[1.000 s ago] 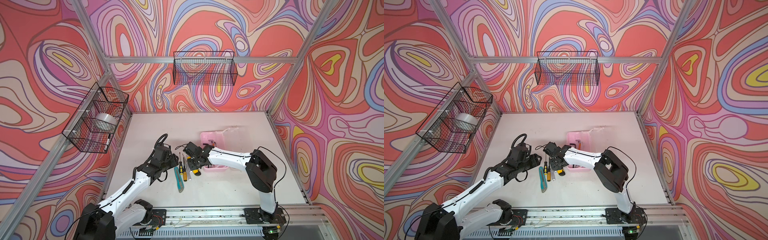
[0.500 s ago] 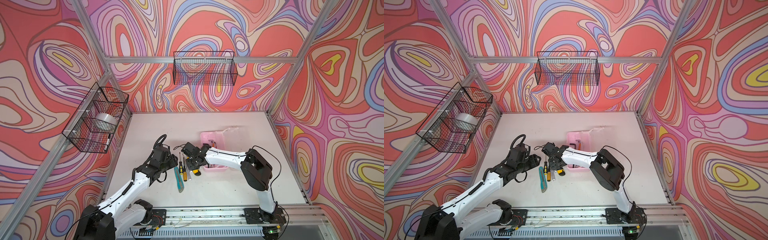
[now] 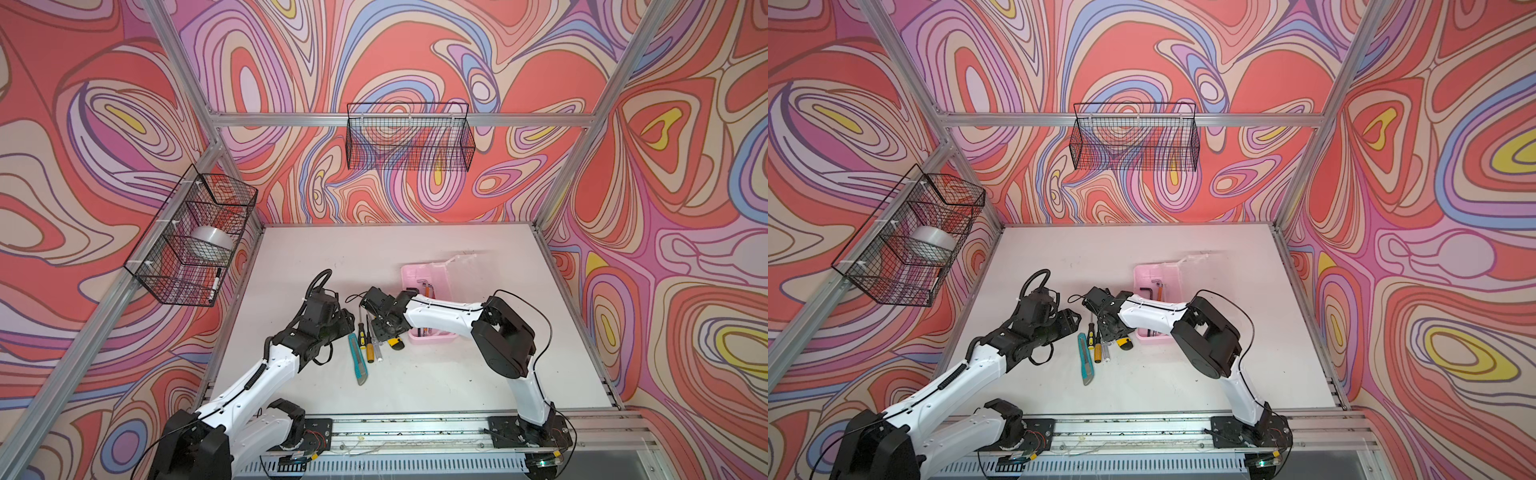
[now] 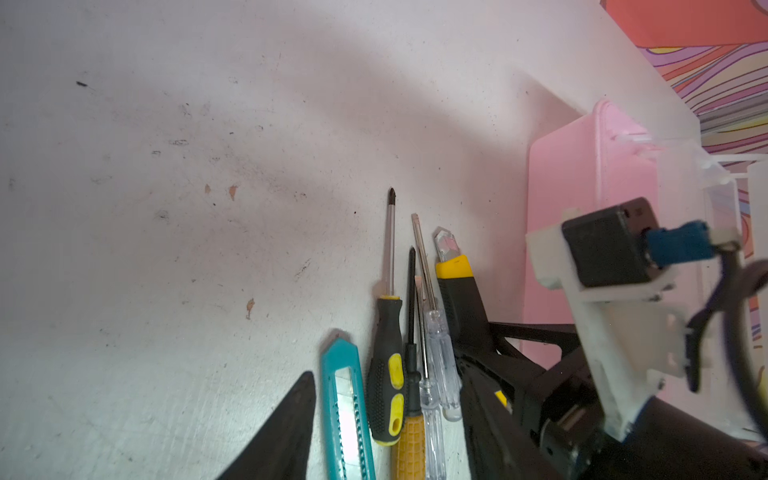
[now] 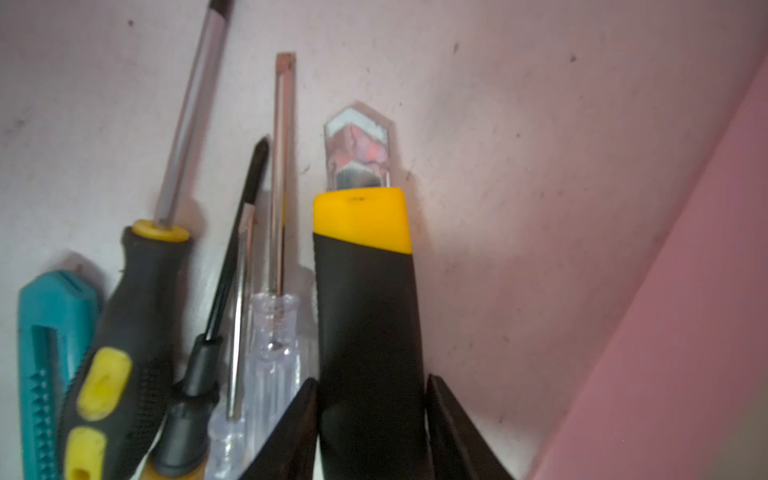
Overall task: Pack the tool kit
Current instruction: 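Close the right gripper on the yellow-black utility knife's handle, then lift the utility knife and carry it over the pink box with the right gripper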
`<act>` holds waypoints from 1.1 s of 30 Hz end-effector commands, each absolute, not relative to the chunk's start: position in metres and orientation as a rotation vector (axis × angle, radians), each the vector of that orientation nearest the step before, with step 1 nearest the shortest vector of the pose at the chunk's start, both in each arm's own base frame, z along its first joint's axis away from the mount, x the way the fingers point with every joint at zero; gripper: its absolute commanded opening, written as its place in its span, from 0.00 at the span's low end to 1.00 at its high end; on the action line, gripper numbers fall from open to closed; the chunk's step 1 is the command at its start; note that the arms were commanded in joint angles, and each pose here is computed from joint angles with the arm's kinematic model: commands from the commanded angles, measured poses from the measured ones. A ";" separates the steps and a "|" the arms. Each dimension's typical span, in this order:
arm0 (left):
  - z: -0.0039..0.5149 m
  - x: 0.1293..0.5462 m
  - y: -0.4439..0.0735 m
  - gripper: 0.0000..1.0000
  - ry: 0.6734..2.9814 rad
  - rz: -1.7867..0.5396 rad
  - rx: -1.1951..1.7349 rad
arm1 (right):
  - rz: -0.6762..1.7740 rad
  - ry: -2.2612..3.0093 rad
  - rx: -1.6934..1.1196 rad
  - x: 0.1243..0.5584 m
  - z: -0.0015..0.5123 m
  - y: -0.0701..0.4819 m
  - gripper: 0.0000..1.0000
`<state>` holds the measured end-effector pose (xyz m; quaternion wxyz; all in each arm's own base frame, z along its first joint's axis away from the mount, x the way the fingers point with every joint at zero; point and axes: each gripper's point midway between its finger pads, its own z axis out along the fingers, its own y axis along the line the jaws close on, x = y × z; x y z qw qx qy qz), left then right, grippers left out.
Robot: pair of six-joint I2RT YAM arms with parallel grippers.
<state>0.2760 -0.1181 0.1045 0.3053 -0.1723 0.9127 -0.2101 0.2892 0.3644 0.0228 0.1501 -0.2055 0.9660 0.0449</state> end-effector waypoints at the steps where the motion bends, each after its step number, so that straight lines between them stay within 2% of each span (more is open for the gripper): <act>1: 0.100 0.277 -0.117 0.57 2.415 -0.563 -0.471 | 0.071 2.793 -0.579 0.292 0.018 0.358 0.44; 10: 0.095 0.278 -0.117 0.56 2.422 -0.578 -0.480 | 0.072 2.802 -0.585 0.293 0.016 0.361 0.43; 16: 0.095 0.278 -0.118 0.56 2.422 -0.586 -0.479 | 0.073 2.797 -0.580 0.292 0.020 0.359 0.37; 24: 0.098 0.278 -0.117 0.55 2.413 -0.591 -0.484 | 0.139 2.768 -0.567 0.290 0.043 0.362 0.35; 33: 0.106 0.280 -0.116 0.54 2.397 -0.583 -0.474 | 0.286 2.747 -0.601 0.262 0.077 0.376 0.35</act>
